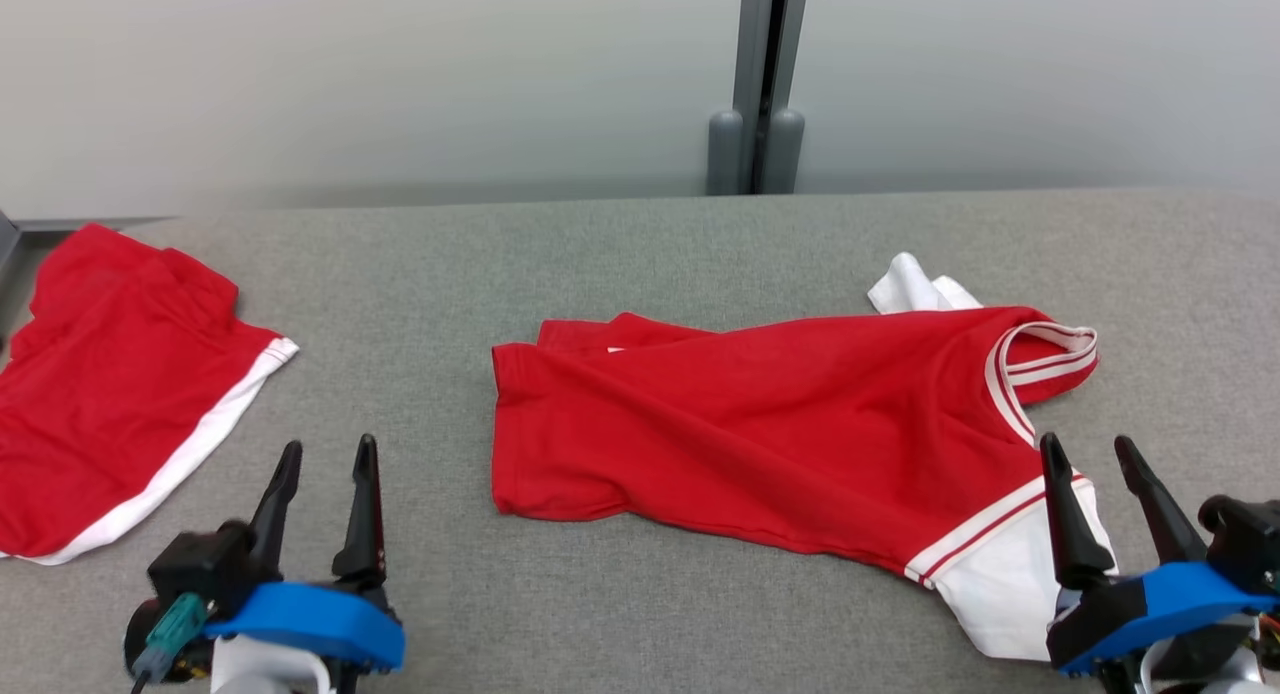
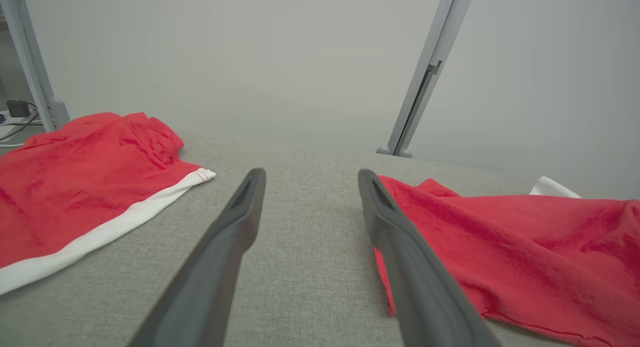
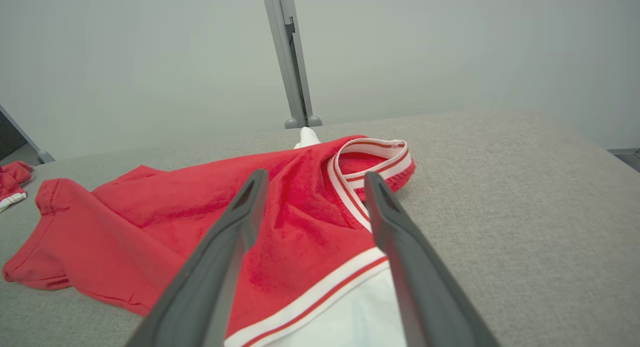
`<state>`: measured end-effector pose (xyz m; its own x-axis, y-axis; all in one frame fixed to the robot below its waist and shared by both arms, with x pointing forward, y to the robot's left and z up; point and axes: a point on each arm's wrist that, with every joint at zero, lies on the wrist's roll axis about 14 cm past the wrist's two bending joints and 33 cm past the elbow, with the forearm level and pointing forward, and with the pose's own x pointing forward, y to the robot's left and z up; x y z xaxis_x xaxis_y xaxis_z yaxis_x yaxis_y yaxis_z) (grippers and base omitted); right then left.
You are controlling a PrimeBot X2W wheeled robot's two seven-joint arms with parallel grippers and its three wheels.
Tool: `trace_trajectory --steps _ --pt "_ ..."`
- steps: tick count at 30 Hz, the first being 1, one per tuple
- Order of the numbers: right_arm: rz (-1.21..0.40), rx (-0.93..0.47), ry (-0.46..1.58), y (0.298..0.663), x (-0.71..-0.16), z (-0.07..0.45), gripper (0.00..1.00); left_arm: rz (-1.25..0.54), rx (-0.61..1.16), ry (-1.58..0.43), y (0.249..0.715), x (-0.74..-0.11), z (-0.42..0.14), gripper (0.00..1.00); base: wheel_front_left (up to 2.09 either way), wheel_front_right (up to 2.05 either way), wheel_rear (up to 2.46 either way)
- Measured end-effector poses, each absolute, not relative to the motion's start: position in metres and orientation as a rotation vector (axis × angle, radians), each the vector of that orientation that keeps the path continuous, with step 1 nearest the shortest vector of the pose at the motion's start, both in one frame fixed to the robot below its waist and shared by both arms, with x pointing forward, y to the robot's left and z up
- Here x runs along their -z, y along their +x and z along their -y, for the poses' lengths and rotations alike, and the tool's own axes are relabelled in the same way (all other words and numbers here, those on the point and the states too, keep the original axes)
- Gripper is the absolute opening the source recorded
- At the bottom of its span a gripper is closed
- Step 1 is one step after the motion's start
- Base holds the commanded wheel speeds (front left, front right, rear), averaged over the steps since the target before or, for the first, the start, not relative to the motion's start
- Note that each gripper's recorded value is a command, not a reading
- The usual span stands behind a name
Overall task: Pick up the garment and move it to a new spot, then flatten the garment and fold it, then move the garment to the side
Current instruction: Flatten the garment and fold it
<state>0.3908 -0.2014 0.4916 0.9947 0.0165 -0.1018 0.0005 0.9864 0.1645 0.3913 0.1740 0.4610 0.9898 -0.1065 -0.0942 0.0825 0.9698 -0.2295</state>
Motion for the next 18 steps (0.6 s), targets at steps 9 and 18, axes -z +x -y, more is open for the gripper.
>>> trace_trajectory --steps 9,18 --pt "-0.107 -0.002 0.163 0.375 -0.493 0.203 1.00 -0.071 0.042 -0.219 0.361 -0.468 -0.187 1.00 0.00 0.00 0.00" --pt "-0.122 -0.012 0.168 0.372 -0.489 0.199 1.00 -0.090 0.066 -0.211 0.362 -0.462 -0.179 1.00 0.00 0.00 0.00"
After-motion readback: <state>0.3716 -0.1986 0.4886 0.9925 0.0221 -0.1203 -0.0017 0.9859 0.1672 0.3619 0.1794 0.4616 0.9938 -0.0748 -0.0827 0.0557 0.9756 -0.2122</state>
